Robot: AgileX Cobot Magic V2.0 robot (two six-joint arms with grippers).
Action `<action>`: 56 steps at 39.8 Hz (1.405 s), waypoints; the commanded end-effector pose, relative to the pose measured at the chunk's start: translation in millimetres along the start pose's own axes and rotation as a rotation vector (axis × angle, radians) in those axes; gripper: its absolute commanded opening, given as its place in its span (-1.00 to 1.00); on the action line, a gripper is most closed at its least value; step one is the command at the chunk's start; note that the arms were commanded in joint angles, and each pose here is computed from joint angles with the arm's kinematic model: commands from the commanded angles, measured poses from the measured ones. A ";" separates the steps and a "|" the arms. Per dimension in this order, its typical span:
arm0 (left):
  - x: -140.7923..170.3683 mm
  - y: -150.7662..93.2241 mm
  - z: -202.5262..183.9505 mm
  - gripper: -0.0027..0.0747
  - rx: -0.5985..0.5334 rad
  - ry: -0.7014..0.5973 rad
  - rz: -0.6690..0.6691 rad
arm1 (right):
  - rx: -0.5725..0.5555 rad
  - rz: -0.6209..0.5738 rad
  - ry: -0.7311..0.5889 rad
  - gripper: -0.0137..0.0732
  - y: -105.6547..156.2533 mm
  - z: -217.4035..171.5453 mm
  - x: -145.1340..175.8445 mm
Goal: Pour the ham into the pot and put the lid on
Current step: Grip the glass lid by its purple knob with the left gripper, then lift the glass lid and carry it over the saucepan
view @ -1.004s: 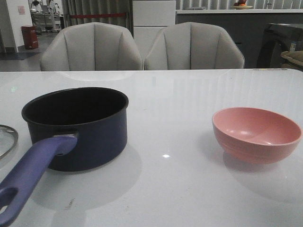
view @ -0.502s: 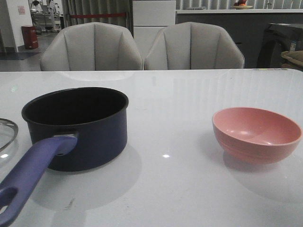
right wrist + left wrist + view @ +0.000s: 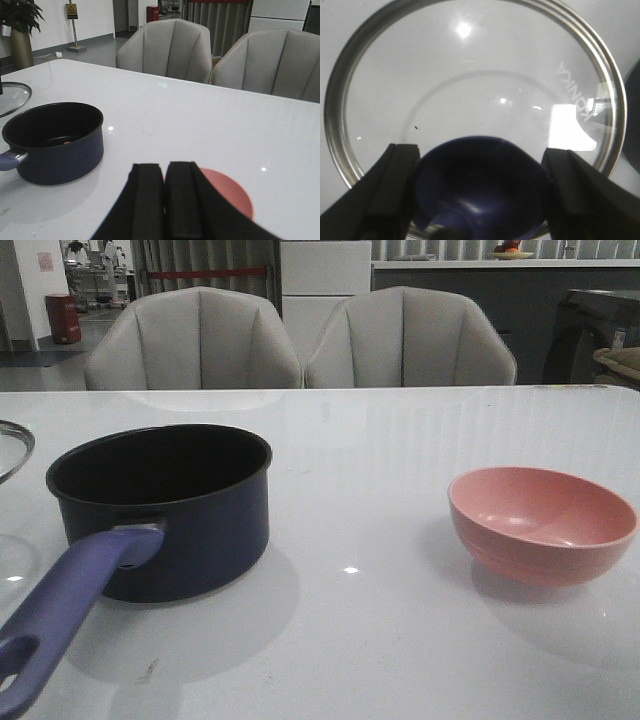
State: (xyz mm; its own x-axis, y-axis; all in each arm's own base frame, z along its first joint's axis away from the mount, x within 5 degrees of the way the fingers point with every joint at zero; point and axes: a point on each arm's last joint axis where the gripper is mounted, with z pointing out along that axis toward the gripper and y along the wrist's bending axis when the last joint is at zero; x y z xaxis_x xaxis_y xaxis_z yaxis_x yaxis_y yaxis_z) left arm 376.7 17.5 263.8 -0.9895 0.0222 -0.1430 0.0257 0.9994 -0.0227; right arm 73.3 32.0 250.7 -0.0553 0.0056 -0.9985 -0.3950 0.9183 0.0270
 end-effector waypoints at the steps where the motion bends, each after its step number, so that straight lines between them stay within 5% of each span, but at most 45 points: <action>1: 2.1 -2.6 -38.5 -0.61 0.007 -0.080 -0.006 | 0.030 -0.005 -0.069 -0.38 -2.6 -0.5 -12.9; 11: 0.5 -21.8 -60.3 -0.61 0.012 -0.142 0.067 | 0.030 -0.005 -0.069 -0.38 -2.6 -0.5 -12.9; 44: 11.5 -166.5 -57.1 -0.61 0.084 -0.136 0.487 | 0.030 -0.005 -0.069 -0.38 -2.6 -0.5 -12.9; 56: 15.5 -182.3 -51.1 -0.61 0.091 -0.119 0.528 | 0.030 -0.005 -0.069 -0.38 -2.6 -0.5 -12.9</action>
State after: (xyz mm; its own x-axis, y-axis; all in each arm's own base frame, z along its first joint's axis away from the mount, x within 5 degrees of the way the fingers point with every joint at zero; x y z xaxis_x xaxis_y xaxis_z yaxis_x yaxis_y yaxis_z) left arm 359.9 -163.1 288.0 -0.8295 0.5110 -0.2255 0.5244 0.8515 0.0006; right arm 73.3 32.0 250.7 -0.0553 0.0056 -0.9985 -0.3950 0.9183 0.0270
